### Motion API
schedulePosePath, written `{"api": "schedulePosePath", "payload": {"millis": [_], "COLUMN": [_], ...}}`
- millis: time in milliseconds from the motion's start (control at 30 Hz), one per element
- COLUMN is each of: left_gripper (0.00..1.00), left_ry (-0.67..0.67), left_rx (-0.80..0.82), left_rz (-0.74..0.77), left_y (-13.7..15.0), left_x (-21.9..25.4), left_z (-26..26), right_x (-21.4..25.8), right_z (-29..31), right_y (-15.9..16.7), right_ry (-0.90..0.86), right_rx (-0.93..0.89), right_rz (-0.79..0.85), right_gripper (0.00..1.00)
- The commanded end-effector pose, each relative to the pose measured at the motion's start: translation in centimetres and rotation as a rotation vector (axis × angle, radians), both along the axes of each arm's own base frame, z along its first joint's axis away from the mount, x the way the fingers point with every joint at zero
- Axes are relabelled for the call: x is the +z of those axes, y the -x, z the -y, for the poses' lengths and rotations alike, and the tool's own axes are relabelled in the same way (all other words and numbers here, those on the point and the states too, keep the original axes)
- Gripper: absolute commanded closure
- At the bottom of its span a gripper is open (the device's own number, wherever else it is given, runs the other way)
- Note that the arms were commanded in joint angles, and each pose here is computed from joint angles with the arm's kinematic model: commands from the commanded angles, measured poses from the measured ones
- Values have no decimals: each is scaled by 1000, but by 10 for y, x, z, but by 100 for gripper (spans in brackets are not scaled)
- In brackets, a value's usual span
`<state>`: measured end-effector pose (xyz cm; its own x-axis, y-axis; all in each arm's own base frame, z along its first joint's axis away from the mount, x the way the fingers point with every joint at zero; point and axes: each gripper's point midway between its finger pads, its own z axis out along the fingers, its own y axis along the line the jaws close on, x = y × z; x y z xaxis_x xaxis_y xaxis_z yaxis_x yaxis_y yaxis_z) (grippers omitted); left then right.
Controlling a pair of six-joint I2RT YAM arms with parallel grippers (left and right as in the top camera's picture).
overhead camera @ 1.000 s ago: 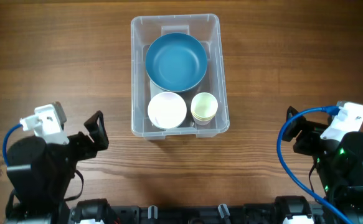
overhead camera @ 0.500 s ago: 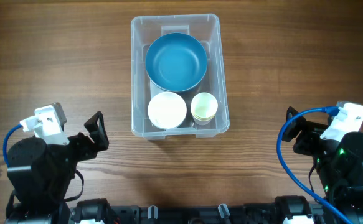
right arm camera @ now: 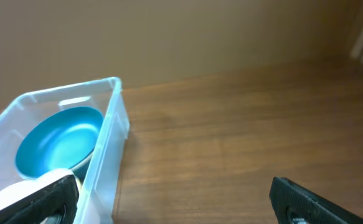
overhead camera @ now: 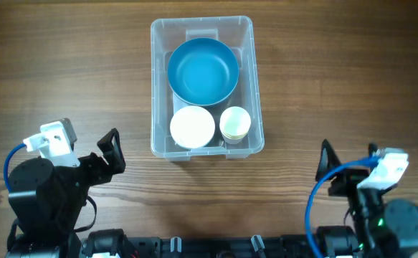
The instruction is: Pack container
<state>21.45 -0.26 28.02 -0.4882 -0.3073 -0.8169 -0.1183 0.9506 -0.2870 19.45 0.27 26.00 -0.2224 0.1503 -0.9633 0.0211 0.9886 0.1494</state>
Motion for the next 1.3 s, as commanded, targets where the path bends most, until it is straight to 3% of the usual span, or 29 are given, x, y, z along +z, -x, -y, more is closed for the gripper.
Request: {"api": "schedulePosePath", "payload": {"millis": [0, 233, 600, 867, 1033, 1267], "left_gripper": [0, 0, 0, 0, 0, 0], "left_ry": [16, 16, 16, 16, 16, 16], "left_rx": [-13, -13, -13, -13, -13, -13], "left_rz": [3, 3, 3, 3, 3, 3], "left_y": [0, 0, 0, 0, 0, 0], "left_x": [-1, -1, -1, -1, -1, -1], "left_z": [4, 4, 4, 4, 4, 4], "right_x": [-6, 1, -6, -41, -87, -87], "right_z": [-12, -21, -21, -14, -10, -10], "right_y": [9, -8, -38, -48, -52, -53], "right_ry": [11, 118, 123, 93, 90, 89], "right_rx": [74, 135, 115, 80, 64, 64], "right_rz": [99, 219, 513, 411, 223, 219], "right_gripper": [0, 0, 0, 0, 0, 0]}}
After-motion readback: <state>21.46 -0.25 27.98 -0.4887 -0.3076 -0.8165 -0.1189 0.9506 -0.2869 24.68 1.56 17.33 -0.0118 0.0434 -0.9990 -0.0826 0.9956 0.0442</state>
